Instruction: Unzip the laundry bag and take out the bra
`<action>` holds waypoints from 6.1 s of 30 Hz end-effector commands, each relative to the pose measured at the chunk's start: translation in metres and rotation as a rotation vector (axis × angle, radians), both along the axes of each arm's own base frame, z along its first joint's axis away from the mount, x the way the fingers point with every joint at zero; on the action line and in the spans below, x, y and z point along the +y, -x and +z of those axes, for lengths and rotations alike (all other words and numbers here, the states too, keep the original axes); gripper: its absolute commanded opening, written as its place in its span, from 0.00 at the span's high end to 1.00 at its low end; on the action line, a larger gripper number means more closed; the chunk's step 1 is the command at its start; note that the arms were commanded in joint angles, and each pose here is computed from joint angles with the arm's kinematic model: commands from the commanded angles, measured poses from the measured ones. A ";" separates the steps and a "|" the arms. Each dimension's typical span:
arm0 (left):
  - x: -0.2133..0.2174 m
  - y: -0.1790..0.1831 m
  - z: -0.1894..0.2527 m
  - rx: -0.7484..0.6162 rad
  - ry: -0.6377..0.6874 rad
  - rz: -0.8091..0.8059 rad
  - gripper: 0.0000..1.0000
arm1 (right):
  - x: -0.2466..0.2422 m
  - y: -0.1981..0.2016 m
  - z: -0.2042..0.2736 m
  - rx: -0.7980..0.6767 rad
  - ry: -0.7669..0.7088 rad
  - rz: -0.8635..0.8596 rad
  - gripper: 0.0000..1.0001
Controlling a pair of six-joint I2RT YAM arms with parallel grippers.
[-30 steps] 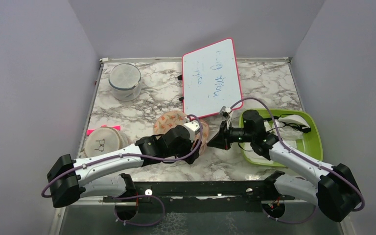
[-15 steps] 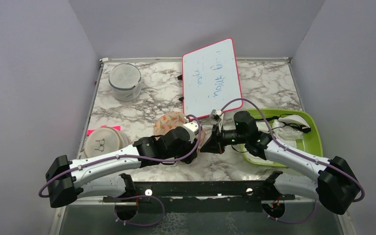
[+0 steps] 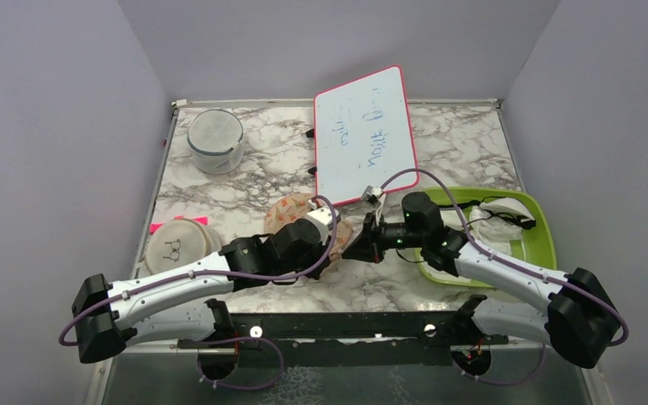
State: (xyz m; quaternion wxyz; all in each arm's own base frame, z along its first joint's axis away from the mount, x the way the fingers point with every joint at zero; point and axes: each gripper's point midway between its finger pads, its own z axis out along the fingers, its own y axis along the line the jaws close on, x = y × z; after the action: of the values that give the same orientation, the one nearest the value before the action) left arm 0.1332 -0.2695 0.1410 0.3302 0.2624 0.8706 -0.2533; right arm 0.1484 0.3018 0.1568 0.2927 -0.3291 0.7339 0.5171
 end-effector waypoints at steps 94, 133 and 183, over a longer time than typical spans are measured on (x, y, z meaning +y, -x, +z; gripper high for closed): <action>0.005 0.023 -0.066 0.037 -0.057 0.063 1.00 | 0.033 -0.122 -0.076 -0.190 0.169 -0.074 0.99; 0.009 0.011 -0.091 0.025 -0.189 0.144 0.48 | 0.020 0.002 -0.063 0.099 0.058 0.068 0.99; 0.008 0.001 -0.092 -0.109 -0.318 -0.036 0.85 | -0.057 -0.056 -0.070 -0.013 0.043 -0.291 0.99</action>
State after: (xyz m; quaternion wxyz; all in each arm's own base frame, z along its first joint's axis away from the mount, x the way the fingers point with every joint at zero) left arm 0.1366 -0.2628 0.0480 0.3265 0.3637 0.8679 -0.0887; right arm 0.2200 0.2418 0.0790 0.3760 -0.1930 0.8005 0.4249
